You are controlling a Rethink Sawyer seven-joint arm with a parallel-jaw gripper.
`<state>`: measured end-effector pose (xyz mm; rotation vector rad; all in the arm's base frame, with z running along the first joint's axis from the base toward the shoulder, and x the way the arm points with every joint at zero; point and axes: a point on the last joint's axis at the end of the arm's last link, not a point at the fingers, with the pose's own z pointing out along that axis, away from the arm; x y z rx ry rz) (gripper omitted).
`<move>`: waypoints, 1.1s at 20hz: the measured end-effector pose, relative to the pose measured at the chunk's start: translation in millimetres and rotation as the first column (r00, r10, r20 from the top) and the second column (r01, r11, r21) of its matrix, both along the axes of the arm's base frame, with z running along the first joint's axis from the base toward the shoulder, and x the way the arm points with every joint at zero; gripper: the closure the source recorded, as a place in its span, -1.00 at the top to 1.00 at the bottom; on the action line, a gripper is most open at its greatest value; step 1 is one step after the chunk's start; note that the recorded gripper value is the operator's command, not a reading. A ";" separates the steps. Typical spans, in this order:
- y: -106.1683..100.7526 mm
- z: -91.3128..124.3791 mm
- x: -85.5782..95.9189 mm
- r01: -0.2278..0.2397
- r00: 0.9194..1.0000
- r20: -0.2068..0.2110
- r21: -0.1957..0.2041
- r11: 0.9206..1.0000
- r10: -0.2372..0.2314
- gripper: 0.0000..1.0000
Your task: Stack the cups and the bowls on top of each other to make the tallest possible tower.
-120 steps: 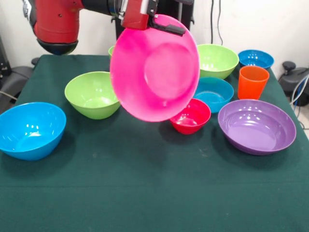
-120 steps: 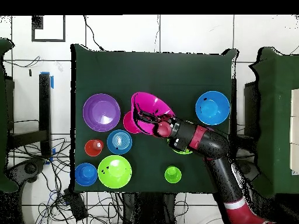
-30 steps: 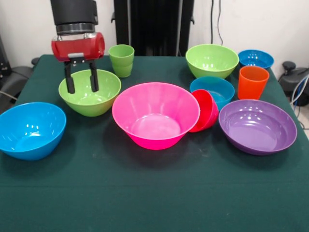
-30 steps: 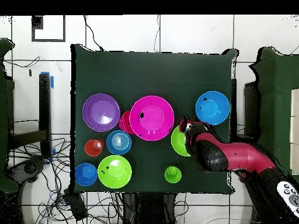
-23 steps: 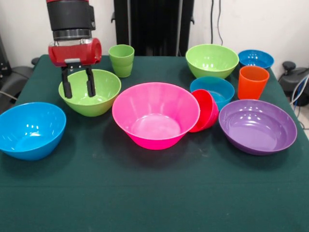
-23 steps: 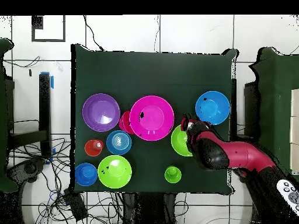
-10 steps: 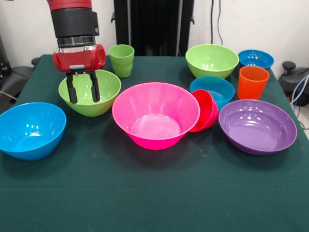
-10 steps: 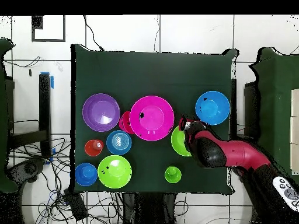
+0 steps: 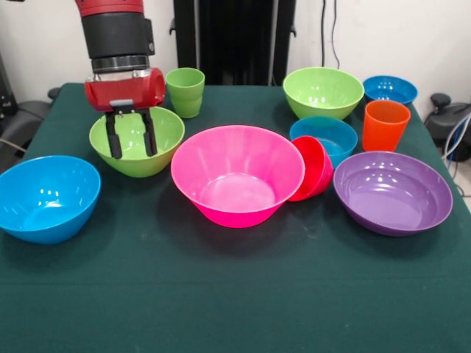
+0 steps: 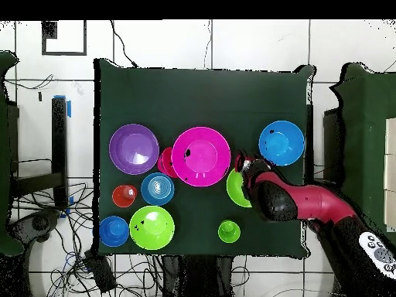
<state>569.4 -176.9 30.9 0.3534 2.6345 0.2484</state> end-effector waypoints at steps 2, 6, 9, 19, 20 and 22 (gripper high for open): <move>5.8 -0.4 2.7 -0.007 1.000 0.012 0.003 1.000 0.007 1.00; 20.5 -7.2 6.3 -0.014 0.999 0.039 0.027 1.000 0.013 1.00; 27.6 -12.4 6.1 -0.013 0.999 0.040 0.044 0.999 0.011 1.00; 34.8 -14.7 9.9 0.016 1.000 0.026 0.077 0.997 -0.018 1.00; 36.7 -14.4 10.8 0.016 1.000 0.025 0.079 0.997 -0.018 1.00; 39.1 -14.1 12.0 0.016 1.000 0.024 0.082 0.997 -0.018 1.00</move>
